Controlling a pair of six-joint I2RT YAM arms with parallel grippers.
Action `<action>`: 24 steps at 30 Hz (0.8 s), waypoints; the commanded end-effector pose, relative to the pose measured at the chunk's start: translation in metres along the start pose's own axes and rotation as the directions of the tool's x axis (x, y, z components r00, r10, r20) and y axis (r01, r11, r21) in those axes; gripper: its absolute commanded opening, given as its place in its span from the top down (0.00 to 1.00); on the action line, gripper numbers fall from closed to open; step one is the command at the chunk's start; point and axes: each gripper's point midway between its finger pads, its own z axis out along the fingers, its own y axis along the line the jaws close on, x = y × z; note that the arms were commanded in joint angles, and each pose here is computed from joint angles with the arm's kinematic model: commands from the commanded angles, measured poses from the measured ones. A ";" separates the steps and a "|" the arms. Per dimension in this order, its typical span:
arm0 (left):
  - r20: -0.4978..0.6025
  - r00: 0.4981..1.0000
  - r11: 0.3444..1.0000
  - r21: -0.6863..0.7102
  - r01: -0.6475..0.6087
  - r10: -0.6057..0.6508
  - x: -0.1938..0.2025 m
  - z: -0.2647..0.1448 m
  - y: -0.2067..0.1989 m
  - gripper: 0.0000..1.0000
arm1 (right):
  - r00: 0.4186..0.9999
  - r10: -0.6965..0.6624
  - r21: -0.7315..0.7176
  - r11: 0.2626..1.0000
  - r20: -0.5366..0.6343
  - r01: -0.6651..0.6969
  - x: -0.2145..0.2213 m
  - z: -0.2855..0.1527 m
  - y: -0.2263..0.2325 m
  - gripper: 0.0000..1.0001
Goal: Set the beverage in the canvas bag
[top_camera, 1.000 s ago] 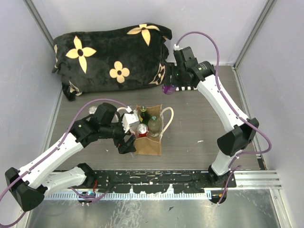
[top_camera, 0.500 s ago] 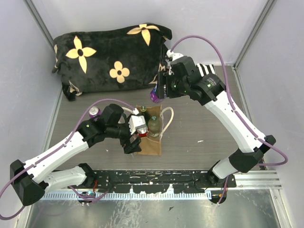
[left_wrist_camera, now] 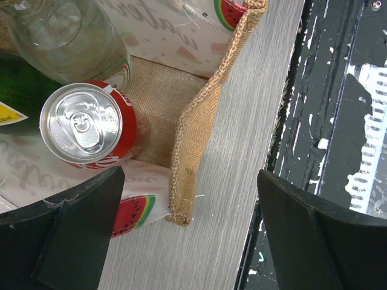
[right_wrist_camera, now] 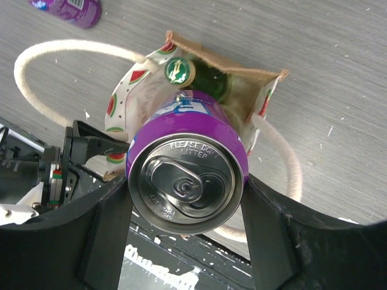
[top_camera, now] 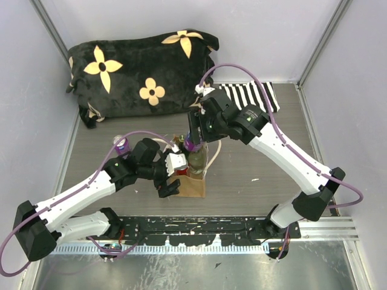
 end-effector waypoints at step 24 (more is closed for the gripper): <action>0.060 0.998 0.993 0.116 -0.029 0.023 -0.016 -0.025 -0.040 0.02 | 0.997 -0.016 -0.048 0.999 -0.079 0.013 0.069 -0.002 0.024 0.99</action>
